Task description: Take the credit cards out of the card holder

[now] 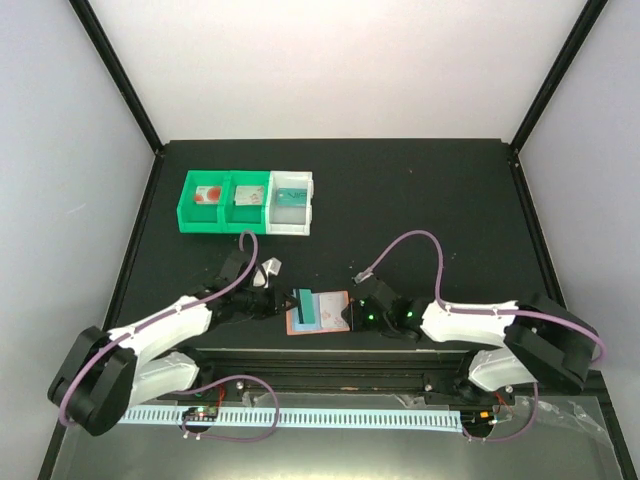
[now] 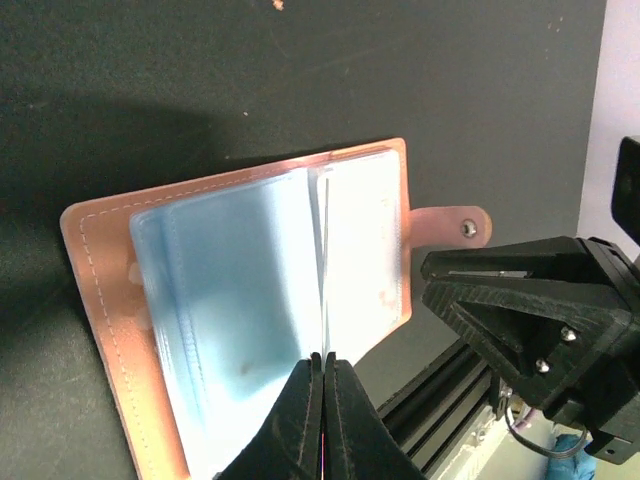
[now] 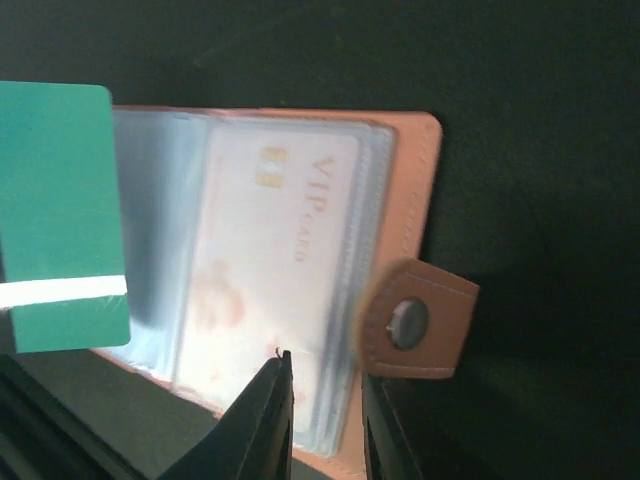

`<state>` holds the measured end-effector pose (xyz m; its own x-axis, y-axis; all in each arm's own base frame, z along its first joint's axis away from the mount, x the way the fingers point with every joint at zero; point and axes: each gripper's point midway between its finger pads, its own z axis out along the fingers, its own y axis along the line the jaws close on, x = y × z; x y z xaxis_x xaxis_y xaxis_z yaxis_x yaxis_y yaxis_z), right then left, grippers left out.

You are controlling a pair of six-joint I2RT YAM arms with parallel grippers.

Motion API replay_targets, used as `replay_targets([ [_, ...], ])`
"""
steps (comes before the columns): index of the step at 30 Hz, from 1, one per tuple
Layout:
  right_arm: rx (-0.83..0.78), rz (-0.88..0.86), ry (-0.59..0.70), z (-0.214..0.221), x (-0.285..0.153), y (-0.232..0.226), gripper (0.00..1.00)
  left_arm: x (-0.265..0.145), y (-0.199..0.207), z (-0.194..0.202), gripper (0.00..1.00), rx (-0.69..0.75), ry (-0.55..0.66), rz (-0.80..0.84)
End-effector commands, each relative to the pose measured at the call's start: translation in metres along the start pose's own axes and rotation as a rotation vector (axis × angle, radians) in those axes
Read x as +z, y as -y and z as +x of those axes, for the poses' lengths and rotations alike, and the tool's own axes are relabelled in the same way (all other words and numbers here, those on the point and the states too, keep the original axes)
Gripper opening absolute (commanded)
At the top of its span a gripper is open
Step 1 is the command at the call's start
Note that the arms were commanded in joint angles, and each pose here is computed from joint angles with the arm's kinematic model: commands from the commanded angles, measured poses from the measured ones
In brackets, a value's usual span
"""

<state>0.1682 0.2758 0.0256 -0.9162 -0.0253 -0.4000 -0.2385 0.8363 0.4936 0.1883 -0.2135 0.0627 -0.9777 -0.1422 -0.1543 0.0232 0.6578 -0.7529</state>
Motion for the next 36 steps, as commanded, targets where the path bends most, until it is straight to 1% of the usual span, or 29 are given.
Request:
replay_targets([
  [1, -0.145, -0.043, 0.098, -0.031, -0.023, -0.027, 0.22, -0.018, 0.014, -0.012, 0.02, 0.004, 0.056, -0.006],
  [5, -0.314, -0.148, 0.199, -0.050, -0.047, -0.057, 0.23, -0.034, 0.035, -0.018, 0.02, 0.026, 0.088, 0.032],
  [7, -0.452, -0.211, 0.248, -0.051, -0.055, -0.068, 0.22, -0.042, 0.044, -0.021, 0.02, 0.038, 0.107, 0.043],
  [9, -0.540, -0.267, 0.304, -0.051, -0.065, -0.076, 0.22, -0.049, 0.053, -0.023, 0.02, 0.042, 0.124, 0.057],
  [11, -0.635, -0.348, 0.383, -0.052, -0.080, -0.090, 0.22, -0.055, 0.059, -0.025, 0.02, 0.029, 0.136, 0.070],
  [14, -0.720, -0.379, 0.469, -0.056, -0.094, -0.098, 0.23, -0.063, 0.070, -0.027, 0.02, -0.018, 0.160, 0.116],
  [20, -0.911, -0.430, 0.507, -0.056, -0.102, -0.125, 0.28, -0.085, 0.088, -0.030, 0.01, -0.104, 0.220, 0.189],
  [23, -1.010, -0.507, 0.546, -0.046, -0.112, -0.143, 0.32, -0.095, 0.095, -0.027, 0.02, -0.152, 0.236, 0.232],
  [25, -1.067, -0.496, 0.586, -0.042, -0.114, -0.144, 0.34, -0.099, 0.101, -0.024, 0.02, -0.173, 0.232, 0.279],
  [27, -1.117, -0.461, 0.620, -0.042, -0.115, -0.145, 0.34, -0.100, 0.104, -0.020, 0.01, -0.195, 0.216, 0.319],
  [30, -1.208, -0.444, 0.635, -0.039, -0.118, -0.149, 0.36, -0.101, 0.111, -0.016, 0.02, -0.204, 0.189, 0.363],
  [33, -1.287, -0.436, 0.653, -0.039, -0.122, -0.156, 0.38, -0.099, 0.111, -0.013, 0.02, -0.211, 0.165, 0.361],
  [36, -1.340, -0.385, 0.664, -0.043, -0.120, -0.159, 0.38, -0.098, 0.111, -0.010, 0.02, -0.226, 0.142, 0.365],
])
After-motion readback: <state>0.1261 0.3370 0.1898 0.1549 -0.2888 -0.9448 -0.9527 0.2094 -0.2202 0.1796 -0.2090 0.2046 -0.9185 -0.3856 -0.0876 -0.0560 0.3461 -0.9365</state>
